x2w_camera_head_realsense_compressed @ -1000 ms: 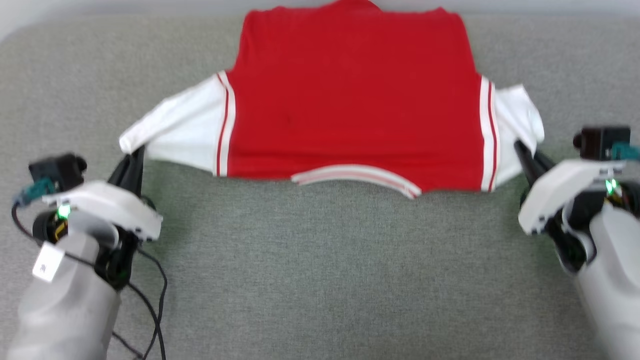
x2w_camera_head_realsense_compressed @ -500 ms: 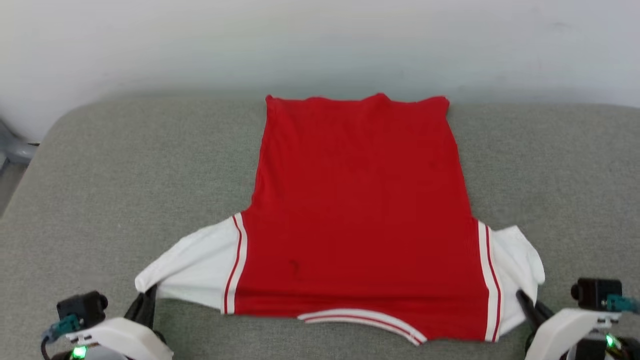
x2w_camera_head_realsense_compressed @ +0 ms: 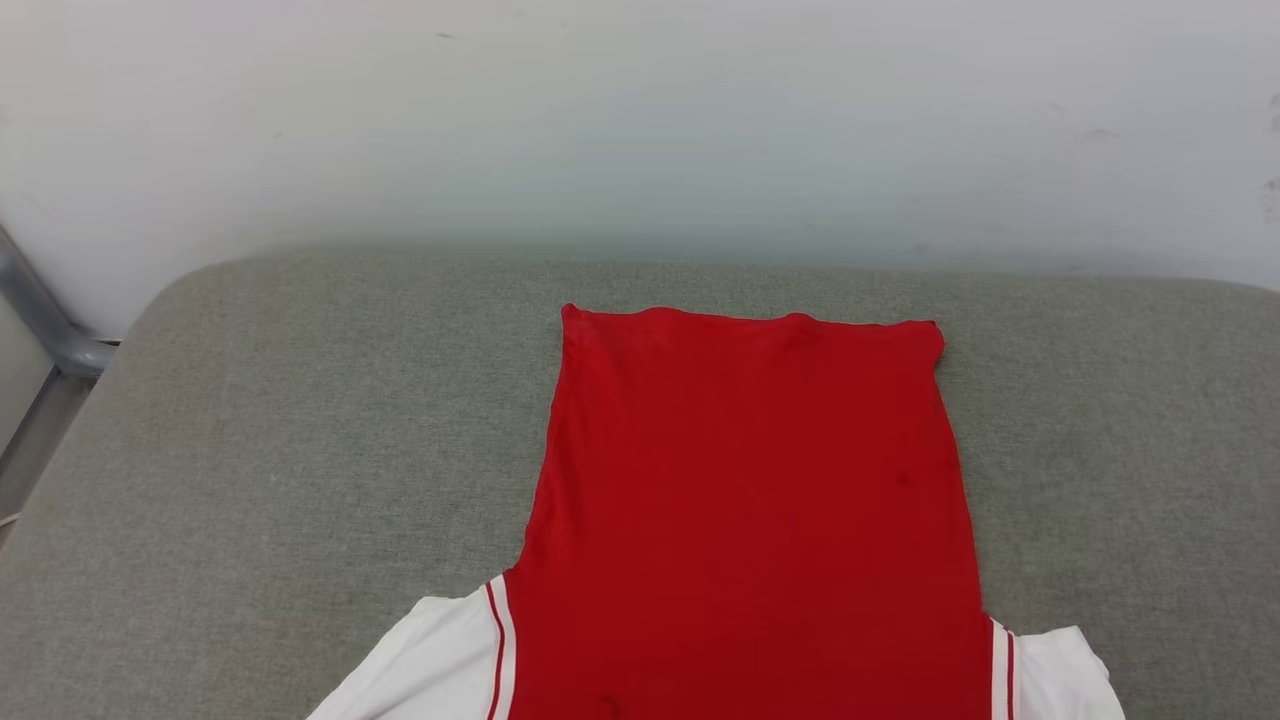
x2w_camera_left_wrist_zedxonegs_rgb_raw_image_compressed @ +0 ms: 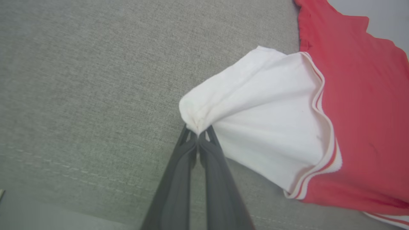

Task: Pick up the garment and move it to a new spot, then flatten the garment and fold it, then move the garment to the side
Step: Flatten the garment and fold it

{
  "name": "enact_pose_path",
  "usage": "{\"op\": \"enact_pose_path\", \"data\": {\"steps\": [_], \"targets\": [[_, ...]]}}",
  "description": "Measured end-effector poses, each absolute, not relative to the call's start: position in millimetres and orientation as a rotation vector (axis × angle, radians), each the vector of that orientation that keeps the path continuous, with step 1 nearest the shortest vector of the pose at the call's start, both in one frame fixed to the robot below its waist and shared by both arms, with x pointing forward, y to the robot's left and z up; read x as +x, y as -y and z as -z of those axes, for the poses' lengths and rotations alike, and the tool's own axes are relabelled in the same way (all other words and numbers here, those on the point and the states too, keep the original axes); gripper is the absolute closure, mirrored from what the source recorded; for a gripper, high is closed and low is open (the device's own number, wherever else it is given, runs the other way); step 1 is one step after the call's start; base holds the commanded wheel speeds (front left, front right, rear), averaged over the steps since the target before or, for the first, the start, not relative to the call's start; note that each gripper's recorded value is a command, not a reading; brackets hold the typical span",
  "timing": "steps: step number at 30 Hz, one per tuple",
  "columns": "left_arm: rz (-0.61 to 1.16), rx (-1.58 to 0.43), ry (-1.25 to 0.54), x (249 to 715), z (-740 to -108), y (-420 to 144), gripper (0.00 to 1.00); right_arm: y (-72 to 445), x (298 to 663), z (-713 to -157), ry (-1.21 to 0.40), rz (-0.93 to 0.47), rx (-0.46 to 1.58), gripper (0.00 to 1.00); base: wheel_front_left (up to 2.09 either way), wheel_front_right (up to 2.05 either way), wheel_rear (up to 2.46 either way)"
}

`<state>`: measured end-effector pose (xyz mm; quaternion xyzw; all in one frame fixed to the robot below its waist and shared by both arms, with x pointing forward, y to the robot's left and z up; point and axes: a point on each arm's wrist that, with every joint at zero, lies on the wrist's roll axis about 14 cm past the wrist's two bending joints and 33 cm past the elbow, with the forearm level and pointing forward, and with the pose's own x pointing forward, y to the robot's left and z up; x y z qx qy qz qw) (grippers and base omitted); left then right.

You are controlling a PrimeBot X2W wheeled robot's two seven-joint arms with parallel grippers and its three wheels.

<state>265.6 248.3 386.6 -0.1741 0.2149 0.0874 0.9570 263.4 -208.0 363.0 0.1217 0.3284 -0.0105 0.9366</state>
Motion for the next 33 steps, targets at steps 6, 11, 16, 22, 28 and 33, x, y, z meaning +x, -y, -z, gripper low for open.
{"op": "enact_pose_path", "data": {"steps": [6, 11, 16, 22, 28, 33], "targets": [[-0.136, -0.328, -0.433, 268, -390, -238, 1.0, 205, 274, -376, -0.61, 0.029, 0.28, 0.0, 0.0, 0.0, 0.0], [-0.107, -0.32, -0.402, 284, -399, -230, 1.0, 214, 323, -415, -0.453, 0.027, 0.262, 0.0, 0.0, 0.0, 0.0], [-0.074, -0.298, -0.331, 309, -415, -224, 1.0, 227, 378, -444, -0.369, 0.027, 0.234, 0.0, 0.0, 0.0, 0.0], [-0.032, -0.302, -0.238, 344, -437, -213, 1.0, 228, 450, -456, -0.412, -0.005, 0.233, 0.0, 0.0, 0.0, 0.0], [0.001, -0.299, -0.121, 384, -464, -208, 1.0, 214, 530, -451, -0.552, -0.059, 0.186, 0.0, 0.0, 0.0, 0.0], [0.014, -0.286, -0.079, 406, -471, -207, 1.0, 196, 581, -442, -0.651, -0.098, 0.151, 0.0, 0.0, 0.0, 0.0]]}}
